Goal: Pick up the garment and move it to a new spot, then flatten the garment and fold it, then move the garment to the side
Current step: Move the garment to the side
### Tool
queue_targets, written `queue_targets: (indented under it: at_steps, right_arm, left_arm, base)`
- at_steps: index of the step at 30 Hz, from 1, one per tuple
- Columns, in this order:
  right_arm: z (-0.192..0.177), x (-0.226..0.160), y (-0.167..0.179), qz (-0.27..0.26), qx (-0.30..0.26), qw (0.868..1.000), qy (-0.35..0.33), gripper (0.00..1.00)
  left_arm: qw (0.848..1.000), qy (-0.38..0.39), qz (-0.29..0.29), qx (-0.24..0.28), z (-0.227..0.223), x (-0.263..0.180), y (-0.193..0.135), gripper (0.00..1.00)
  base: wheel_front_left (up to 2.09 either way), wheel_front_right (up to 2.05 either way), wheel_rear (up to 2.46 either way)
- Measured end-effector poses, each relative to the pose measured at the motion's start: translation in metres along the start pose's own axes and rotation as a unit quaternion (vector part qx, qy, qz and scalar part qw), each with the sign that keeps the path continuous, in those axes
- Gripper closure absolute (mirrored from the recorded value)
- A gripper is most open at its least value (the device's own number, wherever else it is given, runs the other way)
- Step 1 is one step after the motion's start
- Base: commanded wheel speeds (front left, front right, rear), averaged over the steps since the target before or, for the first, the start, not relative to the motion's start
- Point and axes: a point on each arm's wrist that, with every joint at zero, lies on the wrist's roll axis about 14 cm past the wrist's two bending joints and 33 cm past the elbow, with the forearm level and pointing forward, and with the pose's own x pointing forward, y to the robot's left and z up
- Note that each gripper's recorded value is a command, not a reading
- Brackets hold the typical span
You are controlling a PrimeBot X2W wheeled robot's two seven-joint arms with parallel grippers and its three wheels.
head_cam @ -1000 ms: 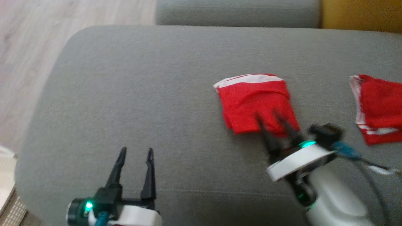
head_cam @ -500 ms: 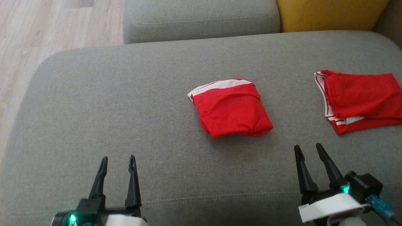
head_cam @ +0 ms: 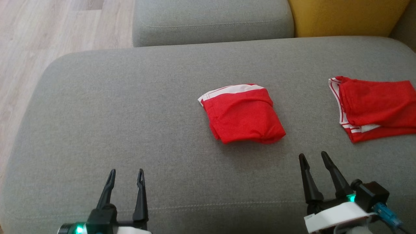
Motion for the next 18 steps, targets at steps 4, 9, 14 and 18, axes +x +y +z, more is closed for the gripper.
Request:
queue_targets:
  at_steps: [4, 9, 14, 18]
  right_arm:
    - [0.001, 0.001, 0.003, 0.005, 0.0, 1.0, -0.001, 0.0]
    - [0.0, 0.003, 0.008, 0.011, 0.0, 1.0, 0.0, 0.0]
    - [-0.009, 0.005, 0.012, 0.02, -0.001, 1.0, 0.016, 0.0]
    - [-0.032, 0.015, 0.016, 0.034, -0.006, 0.998, 0.057, 0.0]
  left_arm:
    - [1.0, -0.001, -0.001, 0.003, 0.0, -0.001, 0.0, 0.0]
    - [1.0, 0.002, 0.001, 0.003, -0.002, -0.003, 0.002, 0.0]
    - [1.0, 0.014, 0.001, 0.002, -0.008, -0.006, 0.002, 0.0]
    - [1.0, 0.028, -0.007, -0.001, -0.016, -0.006, -0.001, 0.0]
  base:
    - [0.0, 0.0, 0.0]
    - [0.0, 0.0, 0.0]
    - [0.0, 0.0, 0.0]
    - [0.0, 0.0, 0.0]
